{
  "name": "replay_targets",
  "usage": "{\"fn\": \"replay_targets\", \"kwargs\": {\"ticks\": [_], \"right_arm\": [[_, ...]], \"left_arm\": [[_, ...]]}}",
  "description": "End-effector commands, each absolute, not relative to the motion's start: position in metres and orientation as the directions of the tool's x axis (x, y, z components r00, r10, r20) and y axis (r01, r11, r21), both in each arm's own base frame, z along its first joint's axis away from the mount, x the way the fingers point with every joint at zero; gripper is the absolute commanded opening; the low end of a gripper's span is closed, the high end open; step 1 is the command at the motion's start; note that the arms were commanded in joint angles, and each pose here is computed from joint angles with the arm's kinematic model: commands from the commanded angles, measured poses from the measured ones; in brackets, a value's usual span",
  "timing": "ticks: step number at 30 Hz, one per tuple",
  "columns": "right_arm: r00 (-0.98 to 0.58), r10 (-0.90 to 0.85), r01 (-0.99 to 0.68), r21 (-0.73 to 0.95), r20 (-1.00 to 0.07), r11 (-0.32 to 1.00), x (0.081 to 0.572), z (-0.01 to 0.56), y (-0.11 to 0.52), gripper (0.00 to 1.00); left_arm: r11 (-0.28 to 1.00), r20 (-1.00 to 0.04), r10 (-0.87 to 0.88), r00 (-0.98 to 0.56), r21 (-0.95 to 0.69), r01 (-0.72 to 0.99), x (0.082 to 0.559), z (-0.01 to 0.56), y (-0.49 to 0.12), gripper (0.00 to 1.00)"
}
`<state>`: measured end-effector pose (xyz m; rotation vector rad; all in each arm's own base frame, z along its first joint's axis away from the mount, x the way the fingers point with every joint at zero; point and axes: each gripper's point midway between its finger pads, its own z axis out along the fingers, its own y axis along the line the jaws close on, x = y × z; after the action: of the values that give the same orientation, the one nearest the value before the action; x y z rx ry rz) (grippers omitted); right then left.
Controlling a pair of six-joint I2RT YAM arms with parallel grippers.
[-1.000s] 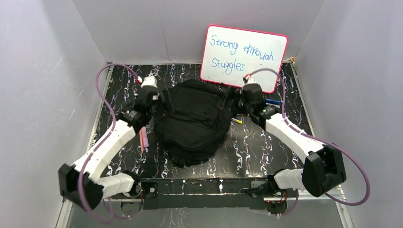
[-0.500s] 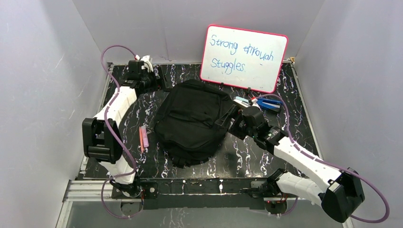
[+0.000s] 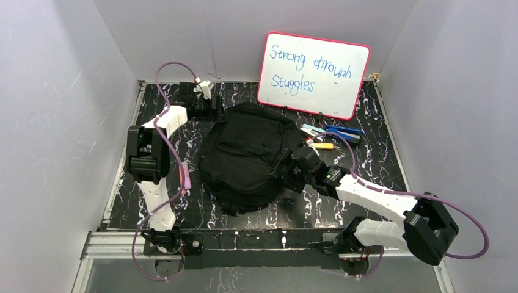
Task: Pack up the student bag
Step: Adjust the student bag at the center of the board.
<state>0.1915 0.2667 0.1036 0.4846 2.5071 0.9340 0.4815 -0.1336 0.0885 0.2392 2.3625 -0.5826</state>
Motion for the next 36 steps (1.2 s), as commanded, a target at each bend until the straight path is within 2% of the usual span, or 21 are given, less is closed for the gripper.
{"fn": "replay_targets", "kwargs": {"ticks": [1,5,8,9,11,13,15,16,18,19,24,28,31,36], "right_arm": [[-0.838,0.482,0.171,0.716,-0.255,0.677,0.196,0.105,0.274,0.91],[-0.837,0.484,0.171,0.717,-0.256,0.676,0.194,0.1,0.272,0.81],[-0.832,0.487,0.167,0.718,-0.265,0.675,0.195,0.099,0.27,0.66],[-0.83,0.489,0.165,0.72,-0.268,0.674,0.196,0.099,0.27,0.59],[-0.827,0.491,0.16,0.722,-0.275,0.673,0.197,0.1,0.27,0.47],[-0.825,0.489,0.148,0.727,-0.284,0.671,0.199,0.103,0.272,0.34],[-0.822,0.482,0.118,0.737,-0.304,0.666,0.201,0.111,0.274,0.2],[-0.818,0.476,0.092,0.744,-0.323,0.662,0.203,0.119,0.275,0.13],[-0.802,0.472,0.045,0.75,-0.367,0.66,0.208,0.137,0.275,0.01],[-0.789,0.474,0.029,0.747,-0.391,0.665,0.211,0.145,0.273,0.0],[-0.699,0.446,-0.087,0.685,-0.559,0.723,0.229,0.196,0.26,0.0],[-0.621,0.331,-0.202,0.553,-0.71,0.808,0.246,0.232,0.252,0.0],[-0.575,0.237,-0.263,0.451,-0.783,0.853,0.261,0.252,0.249,0.0],[-0.558,0.105,-0.292,0.314,-0.823,0.904,0.29,0.27,0.237,0.0]], "left_arm": [[0.803,-0.705,0.064,-0.706,-0.384,0.456,0.495,0.097,-0.154,0.81],[0.771,-0.69,0.065,-0.721,-0.423,0.475,0.5,0.085,-0.163,0.78],[0.761,-0.674,0.055,-0.737,-0.449,0.468,0.5,0.08,-0.166,0.68],[0.761,-0.671,0.049,-0.74,-0.455,0.462,0.5,0.081,-0.166,0.62],[0.76,-0.663,0.043,-0.747,-0.464,0.456,0.501,0.084,-0.167,0.44],[0.762,-0.662,0.034,-0.749,-0.467,0.448,0.502,0.093,-0.167,0.18],[0.777,-0.677,0.009,-0.736,-0.458,0.431,0.506,0.11,-0.165,0.02],[0.783,-0.689,-0.004,-0.725,-0.453,0.426,0.507,0.122,-0.164,0.0],[0.794,-0.72,-0.028,-0.693,-0.438,0.422,0.509,0.153,-0.161,0.0],[0.802,-0.737,-0.046,-0.674,-0.43,0.414,0.508,0.169,-0.159,0.0],[0.873,-0.807,-0.146,-0.573,-0.377,0.308,0.499,0.244,-0.132,0.0],[0.889,-0.828,-0.27,-0.491,-0.411,0.204,0.479,0.295,-0.107,0.0],[0.895,-0.815,-0.333,-0.475,-0.431,0.112,0.459,0.31,-0.093,0.0],[0.874,-0.774,-0.439,-0.456,-0.486,-0.018,0.419,0.312,-0.079,0.0]]}}
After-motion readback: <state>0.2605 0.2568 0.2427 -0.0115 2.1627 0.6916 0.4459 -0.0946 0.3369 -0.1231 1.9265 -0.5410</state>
